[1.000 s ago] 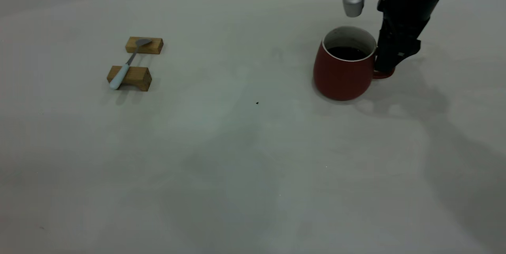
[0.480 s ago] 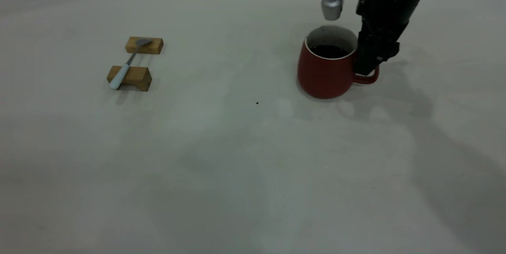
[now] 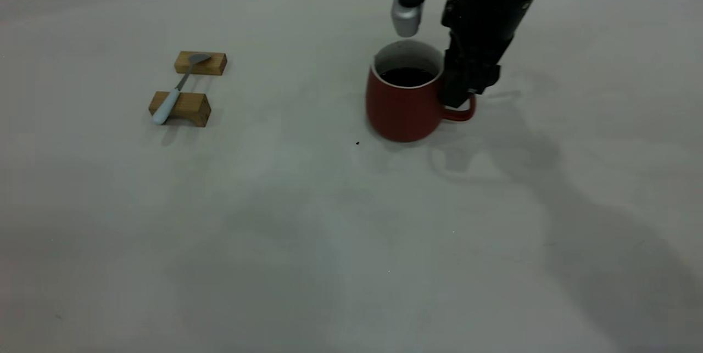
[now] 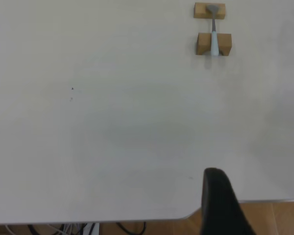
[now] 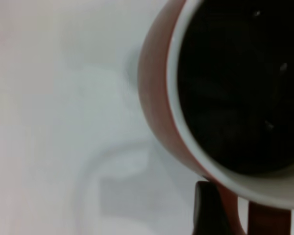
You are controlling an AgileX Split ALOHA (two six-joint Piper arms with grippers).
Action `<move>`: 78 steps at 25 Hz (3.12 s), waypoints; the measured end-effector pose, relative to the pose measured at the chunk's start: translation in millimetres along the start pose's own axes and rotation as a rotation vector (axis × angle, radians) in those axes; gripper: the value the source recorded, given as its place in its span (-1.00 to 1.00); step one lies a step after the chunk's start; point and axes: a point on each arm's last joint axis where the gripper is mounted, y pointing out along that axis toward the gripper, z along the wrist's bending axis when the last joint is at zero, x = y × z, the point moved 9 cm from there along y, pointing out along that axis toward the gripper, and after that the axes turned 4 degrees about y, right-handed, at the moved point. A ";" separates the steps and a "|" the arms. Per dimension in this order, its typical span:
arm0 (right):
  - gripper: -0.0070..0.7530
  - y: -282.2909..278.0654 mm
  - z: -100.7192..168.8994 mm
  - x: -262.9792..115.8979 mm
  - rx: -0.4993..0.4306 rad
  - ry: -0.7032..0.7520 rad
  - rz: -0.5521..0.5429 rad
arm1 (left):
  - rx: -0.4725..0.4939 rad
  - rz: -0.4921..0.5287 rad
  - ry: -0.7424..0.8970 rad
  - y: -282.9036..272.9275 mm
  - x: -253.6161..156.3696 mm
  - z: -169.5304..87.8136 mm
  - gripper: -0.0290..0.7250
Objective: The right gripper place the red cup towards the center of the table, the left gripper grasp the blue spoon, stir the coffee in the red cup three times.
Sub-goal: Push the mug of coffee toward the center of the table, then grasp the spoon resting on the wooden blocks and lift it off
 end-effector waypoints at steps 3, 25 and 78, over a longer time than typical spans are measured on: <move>0.29 1.0 3.4 9.3 -0.005 0.008 -0.020 | 0.000 0.000 0.000 0.0 0.0 0.0 0.31; 0.29 -134.5 -0.8 95.6 -0.037 0.324 -0.285 | 0.000 0.000 0.000 0.0 0.0 0.0 0.31; 0.29 -365.6 258.0 -176.9 -0.583 1.119 -0.508 | 0.000 0.001 0.001 0.0 -0.1 0.0 0.31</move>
